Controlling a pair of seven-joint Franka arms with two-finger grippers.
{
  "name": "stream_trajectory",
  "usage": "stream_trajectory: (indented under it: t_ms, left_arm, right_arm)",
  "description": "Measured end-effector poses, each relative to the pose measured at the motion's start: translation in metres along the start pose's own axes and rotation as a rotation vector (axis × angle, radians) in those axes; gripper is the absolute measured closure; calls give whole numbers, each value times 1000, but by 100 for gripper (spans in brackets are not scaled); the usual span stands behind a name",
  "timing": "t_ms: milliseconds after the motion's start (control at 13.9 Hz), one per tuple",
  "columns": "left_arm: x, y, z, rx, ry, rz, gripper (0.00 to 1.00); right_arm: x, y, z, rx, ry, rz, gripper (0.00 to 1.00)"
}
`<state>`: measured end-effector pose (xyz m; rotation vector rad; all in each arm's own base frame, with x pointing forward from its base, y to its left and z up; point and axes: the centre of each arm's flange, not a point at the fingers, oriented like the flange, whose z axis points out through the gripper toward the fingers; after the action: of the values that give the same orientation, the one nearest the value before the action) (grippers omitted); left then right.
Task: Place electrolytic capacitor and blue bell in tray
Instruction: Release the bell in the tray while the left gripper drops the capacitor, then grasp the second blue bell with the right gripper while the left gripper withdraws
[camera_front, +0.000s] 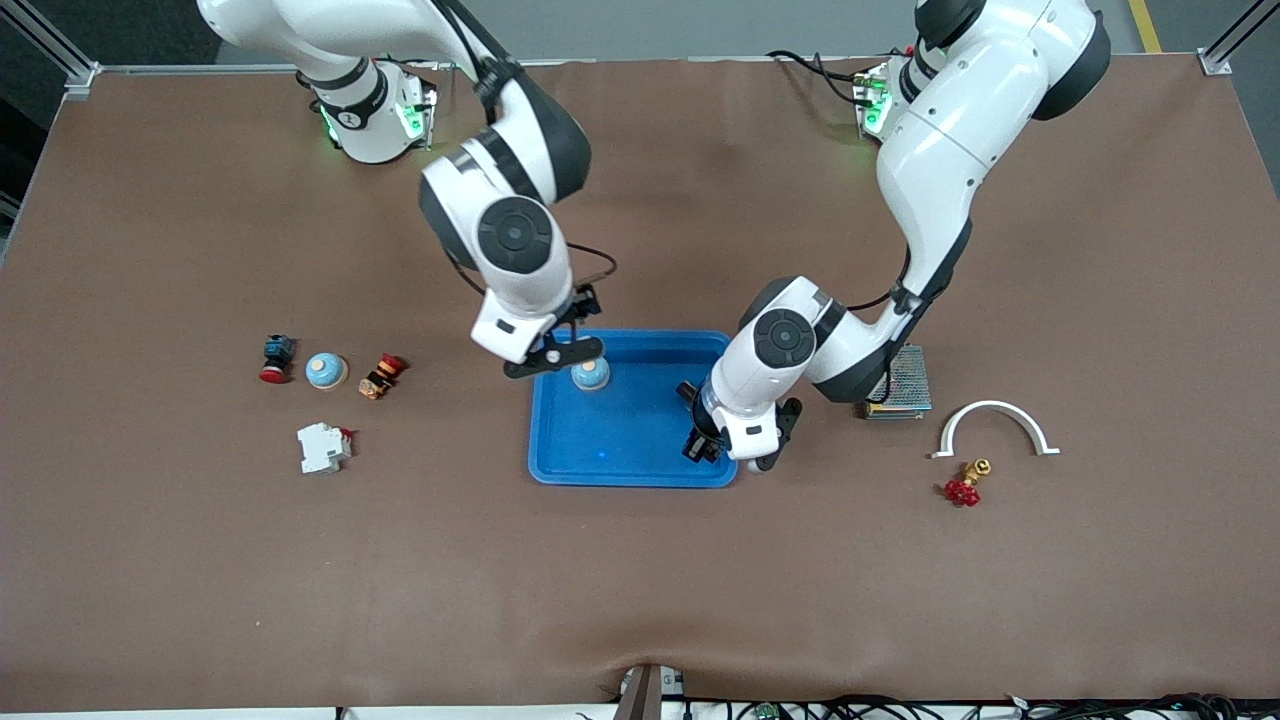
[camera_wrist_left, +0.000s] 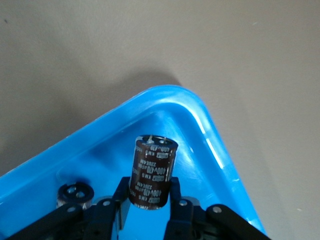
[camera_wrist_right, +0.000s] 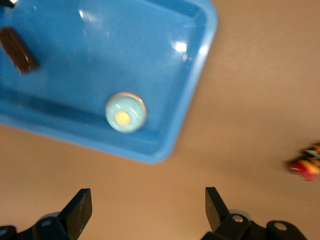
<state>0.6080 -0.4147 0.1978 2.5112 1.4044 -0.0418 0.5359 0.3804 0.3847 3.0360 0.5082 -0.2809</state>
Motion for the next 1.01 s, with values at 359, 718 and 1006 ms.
stream_trajectory:
  t_ms: [359, 718, 1006]
  left_arm:
    - [-3, -3, 13, 2, -3, -4, 58]
    - [4, 17, -18, -48, 13, -12, 9]
    - [33, 44, -101, -64, 90, -2, 0]
  right_arm:
    - [-26, 93, -25, -103, -10, -193, 0]
    - [-47, 190, -22, -92, 5, -357, 0]
    - [-68, 273, 37, -87, 86, -444, 0]
